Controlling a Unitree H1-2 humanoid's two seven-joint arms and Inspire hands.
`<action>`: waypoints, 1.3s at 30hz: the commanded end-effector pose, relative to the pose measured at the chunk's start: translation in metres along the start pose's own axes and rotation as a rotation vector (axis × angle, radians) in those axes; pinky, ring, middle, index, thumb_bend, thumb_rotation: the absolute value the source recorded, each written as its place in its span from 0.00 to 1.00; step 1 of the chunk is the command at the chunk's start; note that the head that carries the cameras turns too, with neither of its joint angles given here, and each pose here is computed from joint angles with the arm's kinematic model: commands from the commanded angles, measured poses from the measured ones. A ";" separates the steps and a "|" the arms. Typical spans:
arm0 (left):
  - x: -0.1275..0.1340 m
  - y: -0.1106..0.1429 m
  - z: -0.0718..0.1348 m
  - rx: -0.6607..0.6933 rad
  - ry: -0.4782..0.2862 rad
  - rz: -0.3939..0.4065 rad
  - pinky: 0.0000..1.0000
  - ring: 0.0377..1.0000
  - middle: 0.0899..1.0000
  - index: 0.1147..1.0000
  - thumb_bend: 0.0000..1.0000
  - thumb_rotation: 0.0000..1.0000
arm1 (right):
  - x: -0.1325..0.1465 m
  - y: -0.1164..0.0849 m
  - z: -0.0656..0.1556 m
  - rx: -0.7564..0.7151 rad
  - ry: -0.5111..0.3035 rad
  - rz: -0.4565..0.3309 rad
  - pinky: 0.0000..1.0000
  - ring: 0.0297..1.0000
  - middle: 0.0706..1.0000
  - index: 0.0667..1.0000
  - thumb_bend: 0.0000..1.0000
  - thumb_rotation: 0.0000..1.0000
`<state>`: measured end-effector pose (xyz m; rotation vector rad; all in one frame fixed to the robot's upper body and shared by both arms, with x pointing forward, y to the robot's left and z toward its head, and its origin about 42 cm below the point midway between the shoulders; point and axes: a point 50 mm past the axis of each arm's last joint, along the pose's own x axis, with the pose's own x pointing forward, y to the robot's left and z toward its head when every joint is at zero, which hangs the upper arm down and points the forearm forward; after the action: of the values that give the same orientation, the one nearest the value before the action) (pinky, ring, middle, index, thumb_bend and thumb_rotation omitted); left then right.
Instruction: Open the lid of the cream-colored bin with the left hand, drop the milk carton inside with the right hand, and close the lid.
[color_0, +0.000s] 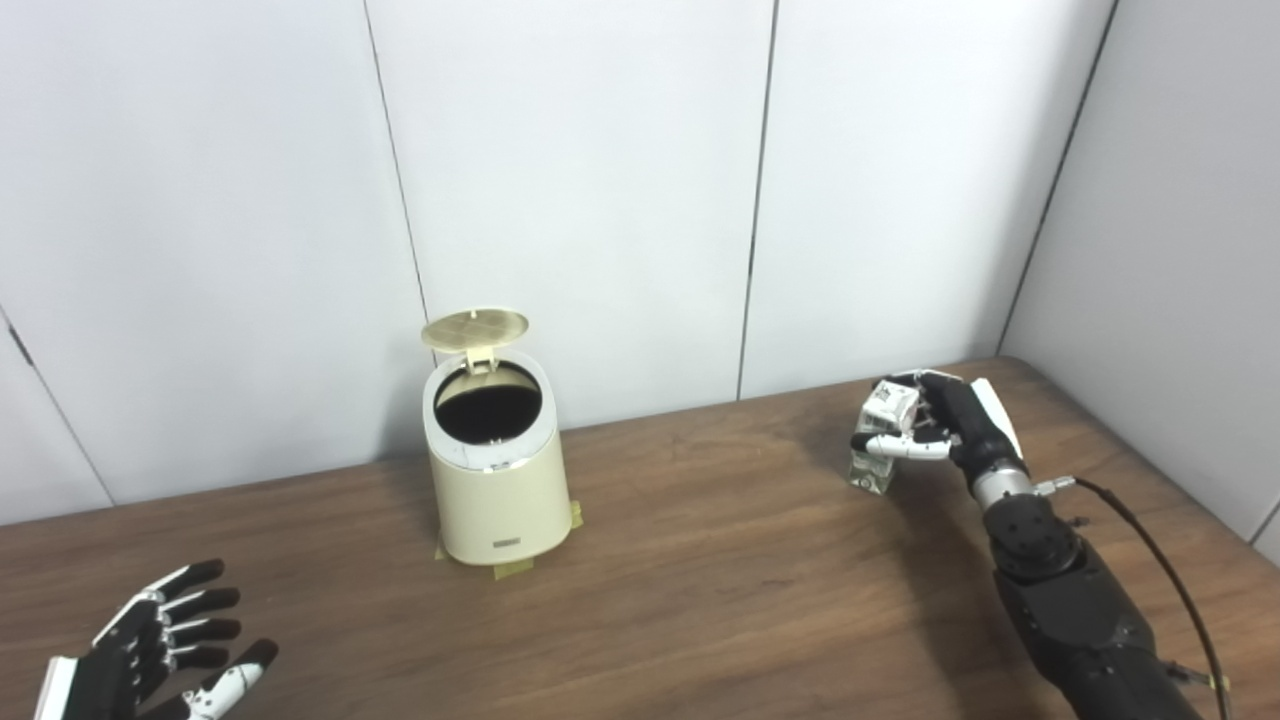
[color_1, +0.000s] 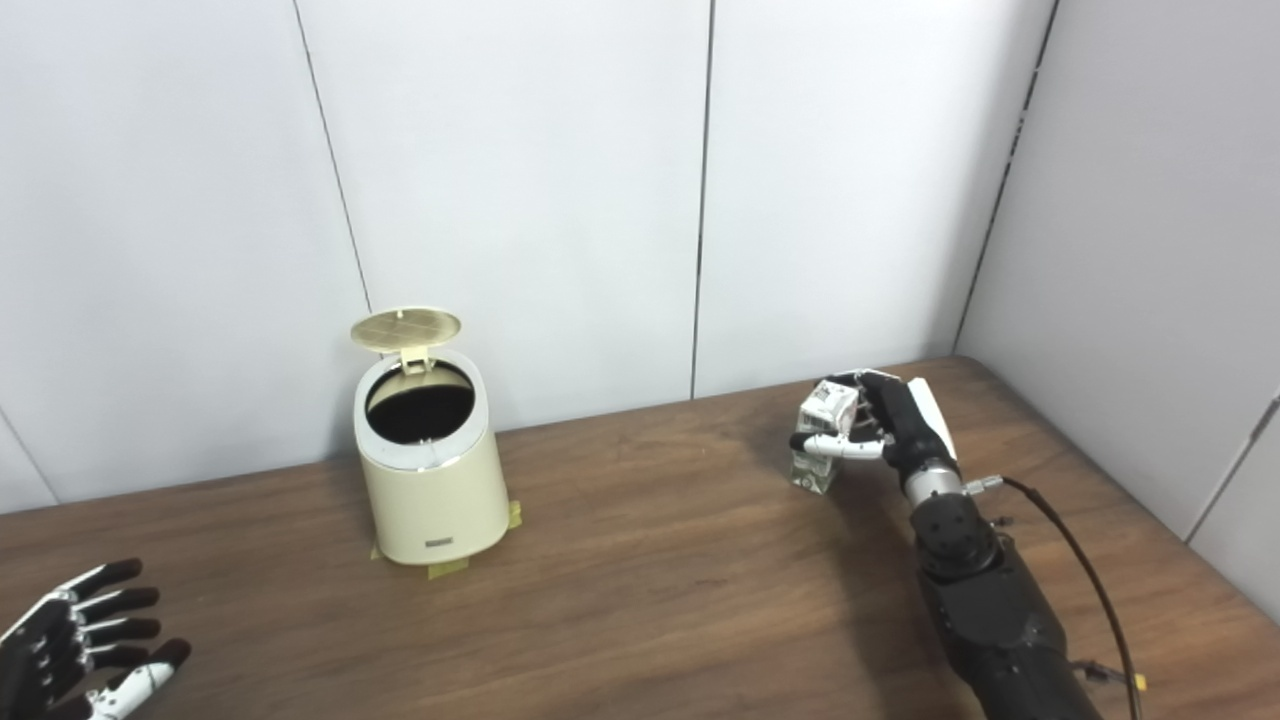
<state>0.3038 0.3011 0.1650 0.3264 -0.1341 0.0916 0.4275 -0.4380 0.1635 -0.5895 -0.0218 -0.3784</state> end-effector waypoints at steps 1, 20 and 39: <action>0.008 0.006 0.019 0.013 -0.088 -0.003 0.57 0.62 0.68 0.74 0.59 0.00 | 0.021 -0.028 0.031 -0.038 -0.125 -0.091 0.32 0.35 0.39 0.48 0.53 0.00; 0.007 0.001 0.017 0.042 -0.102 -0.018 0.57 0.63 0.69 0.74 0.58 0.00 | 0.010 -0.005 0.074 -0.024 -0.279 -0.053 0.35 0.39 0.43 0.46 0.53 0.00; 0.005 -0.028 0.003 -0.010 -0.085 -0.038 0.57 0.63 0.69 0.75 0.65 0.07 | -0.008 0.078 0.239 0.088 -0.691 0.156 0.32 0.35 0.41 0.47 0.53 0.00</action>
<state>0.3058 0.2747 0.1470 0.3065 -0.1401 0.0267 0.4630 -0.2595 0.2707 -0.6185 -0.5011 0.0021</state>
